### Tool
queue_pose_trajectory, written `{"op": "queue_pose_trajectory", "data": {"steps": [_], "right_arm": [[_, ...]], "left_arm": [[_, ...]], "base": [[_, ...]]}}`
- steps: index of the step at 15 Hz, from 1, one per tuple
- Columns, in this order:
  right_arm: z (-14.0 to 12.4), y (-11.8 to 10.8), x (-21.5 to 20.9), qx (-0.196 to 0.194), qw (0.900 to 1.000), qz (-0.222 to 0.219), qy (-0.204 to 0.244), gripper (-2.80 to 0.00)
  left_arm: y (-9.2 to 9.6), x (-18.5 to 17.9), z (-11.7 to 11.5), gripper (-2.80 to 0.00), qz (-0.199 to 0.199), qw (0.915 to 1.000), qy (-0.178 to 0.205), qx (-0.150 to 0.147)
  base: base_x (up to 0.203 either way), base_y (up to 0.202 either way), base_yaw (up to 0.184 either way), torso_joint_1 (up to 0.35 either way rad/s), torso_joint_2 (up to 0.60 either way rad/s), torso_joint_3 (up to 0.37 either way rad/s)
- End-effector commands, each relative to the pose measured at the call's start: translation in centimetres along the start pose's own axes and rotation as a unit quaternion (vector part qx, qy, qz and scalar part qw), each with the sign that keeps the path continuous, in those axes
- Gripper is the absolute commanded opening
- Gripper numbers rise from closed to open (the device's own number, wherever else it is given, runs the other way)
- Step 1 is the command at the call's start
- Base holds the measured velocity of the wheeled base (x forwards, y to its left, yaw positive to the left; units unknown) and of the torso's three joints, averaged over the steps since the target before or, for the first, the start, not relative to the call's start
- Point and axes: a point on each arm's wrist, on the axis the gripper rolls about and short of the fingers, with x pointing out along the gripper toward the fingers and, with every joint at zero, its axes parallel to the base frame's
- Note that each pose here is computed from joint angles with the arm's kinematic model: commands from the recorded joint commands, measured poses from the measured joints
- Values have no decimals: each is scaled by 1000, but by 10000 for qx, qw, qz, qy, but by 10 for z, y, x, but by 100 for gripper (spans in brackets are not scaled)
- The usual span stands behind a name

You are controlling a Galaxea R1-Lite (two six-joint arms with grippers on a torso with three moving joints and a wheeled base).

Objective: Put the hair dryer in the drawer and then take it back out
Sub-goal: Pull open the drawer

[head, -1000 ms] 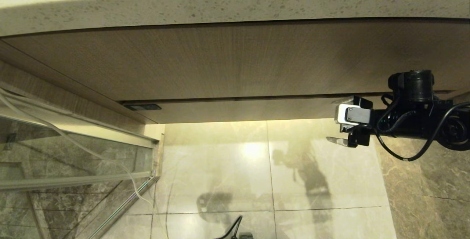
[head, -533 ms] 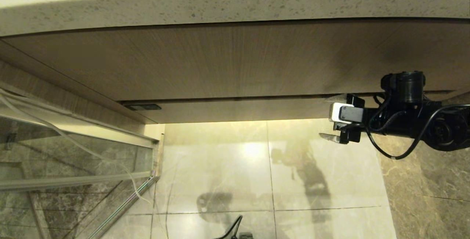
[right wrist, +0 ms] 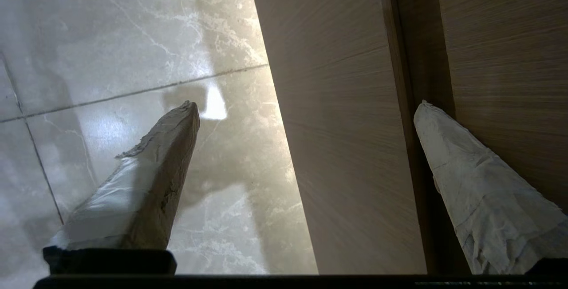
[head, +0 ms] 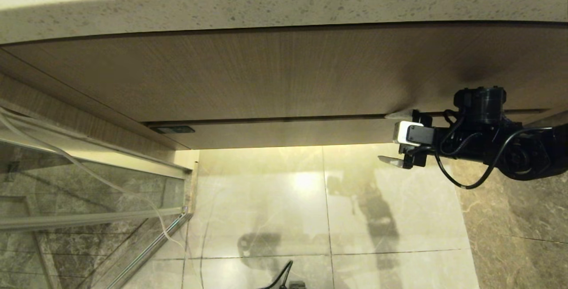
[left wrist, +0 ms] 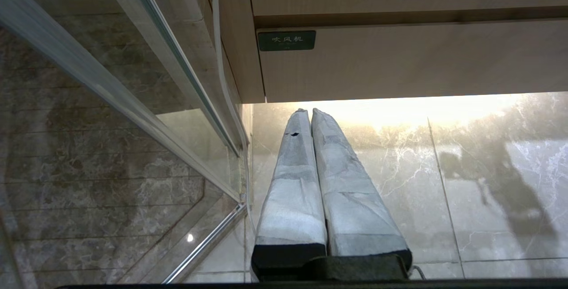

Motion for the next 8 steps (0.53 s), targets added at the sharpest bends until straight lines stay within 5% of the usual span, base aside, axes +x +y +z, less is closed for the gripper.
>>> {"op": "queue_pose_trajectory", "data": {"steps": [1, 8], "right_arm": [[-1, -1, 2, -31, 9999, -90, -41, 0], [-9, -1, 3, 29, 9999, -105, 35, 0]], "left_arm": [[0, 1, -11, -280, 4, 9998, 192, -4], [0, 1, -11, -280, 4, 9998, 192, -3]], "base": [[0, 0, 0, 0, 0, 0], [0, 0, 0, 0, 0, 0]]}}
